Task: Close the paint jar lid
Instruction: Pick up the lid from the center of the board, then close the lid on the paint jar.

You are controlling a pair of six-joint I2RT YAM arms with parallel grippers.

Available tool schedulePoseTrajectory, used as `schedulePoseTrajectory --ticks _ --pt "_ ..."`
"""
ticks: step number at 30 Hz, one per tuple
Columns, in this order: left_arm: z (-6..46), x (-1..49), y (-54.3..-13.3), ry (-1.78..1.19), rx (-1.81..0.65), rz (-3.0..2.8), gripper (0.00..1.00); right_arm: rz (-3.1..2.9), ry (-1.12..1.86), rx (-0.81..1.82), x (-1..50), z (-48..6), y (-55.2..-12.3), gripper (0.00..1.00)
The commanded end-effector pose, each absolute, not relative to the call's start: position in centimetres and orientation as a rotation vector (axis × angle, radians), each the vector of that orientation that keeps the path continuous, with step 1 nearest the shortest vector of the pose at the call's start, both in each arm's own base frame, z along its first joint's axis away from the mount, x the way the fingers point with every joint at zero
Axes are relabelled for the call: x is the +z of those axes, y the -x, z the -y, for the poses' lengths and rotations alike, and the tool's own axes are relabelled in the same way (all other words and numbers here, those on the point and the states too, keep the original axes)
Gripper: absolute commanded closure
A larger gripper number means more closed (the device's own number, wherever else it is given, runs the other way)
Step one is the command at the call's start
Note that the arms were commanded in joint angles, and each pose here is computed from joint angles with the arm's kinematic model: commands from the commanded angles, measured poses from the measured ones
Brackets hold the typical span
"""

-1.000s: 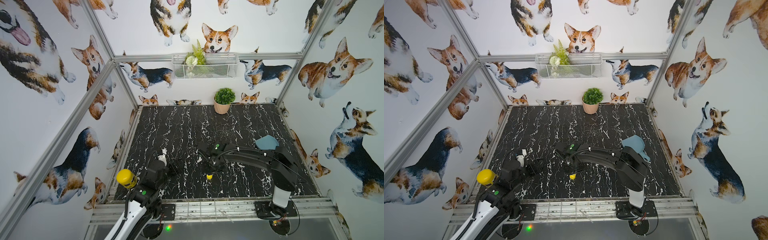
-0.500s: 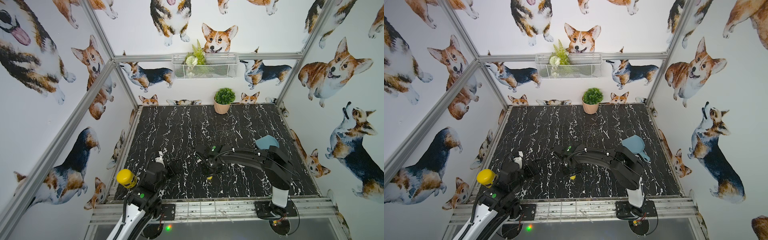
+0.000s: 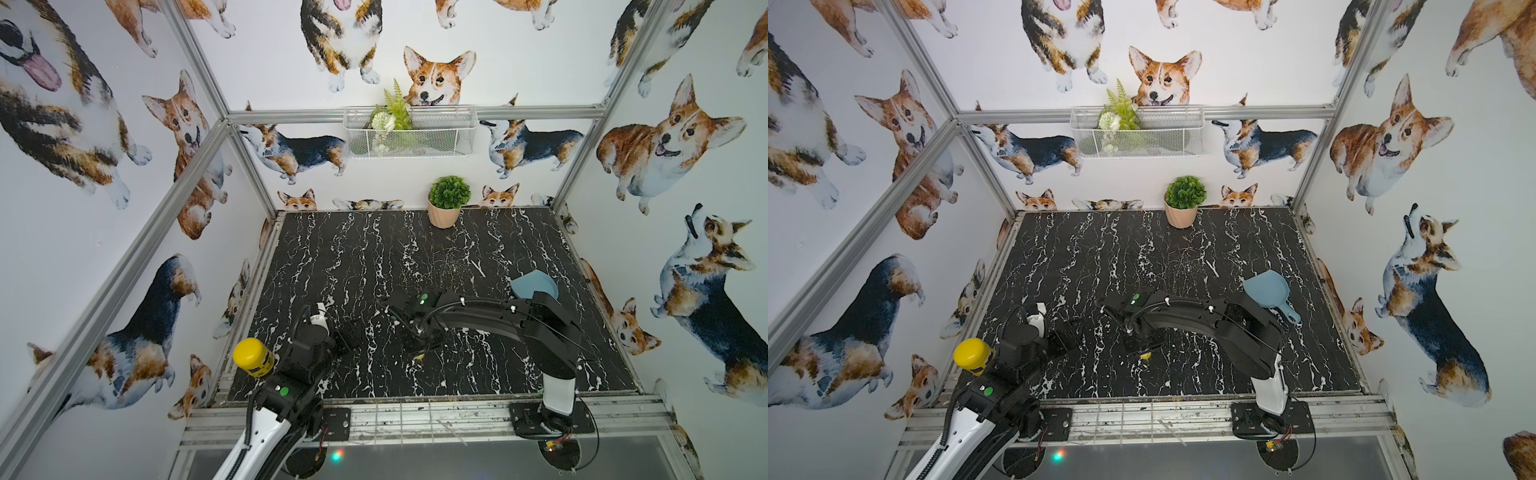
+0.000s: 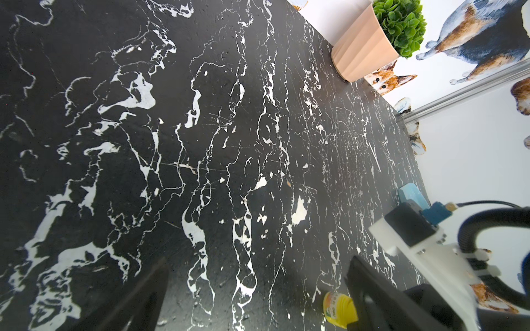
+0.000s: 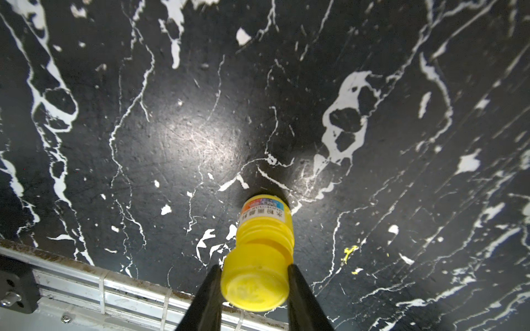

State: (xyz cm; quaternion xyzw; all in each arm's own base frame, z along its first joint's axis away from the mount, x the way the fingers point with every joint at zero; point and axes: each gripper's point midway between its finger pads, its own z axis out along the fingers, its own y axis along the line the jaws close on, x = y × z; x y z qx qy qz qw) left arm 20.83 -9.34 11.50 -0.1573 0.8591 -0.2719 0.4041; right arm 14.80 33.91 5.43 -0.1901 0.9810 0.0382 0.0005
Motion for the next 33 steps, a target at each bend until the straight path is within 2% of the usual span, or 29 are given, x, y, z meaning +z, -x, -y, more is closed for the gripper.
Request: schedulePoseTrajectory --ticks 1,21,33 --pt "9.2 11.8 -21.0 0.4 -0.678 -2.156 0.0 -3.067 0.585 0.043 5.8 -33.1 -15.2 0.69" --pt "9.0 11.9 -21.0 0.401 -0.669 -2.15 0.0 -3.091 0.593 0.048 4.4 -33.4 -14.9 0.69" --pt "9.0 11.9 -21.0 0.399 -0.667 -2.147 0.0 -3.06 0.579 0.052 5.5 -33.3 -15.4 0.69"
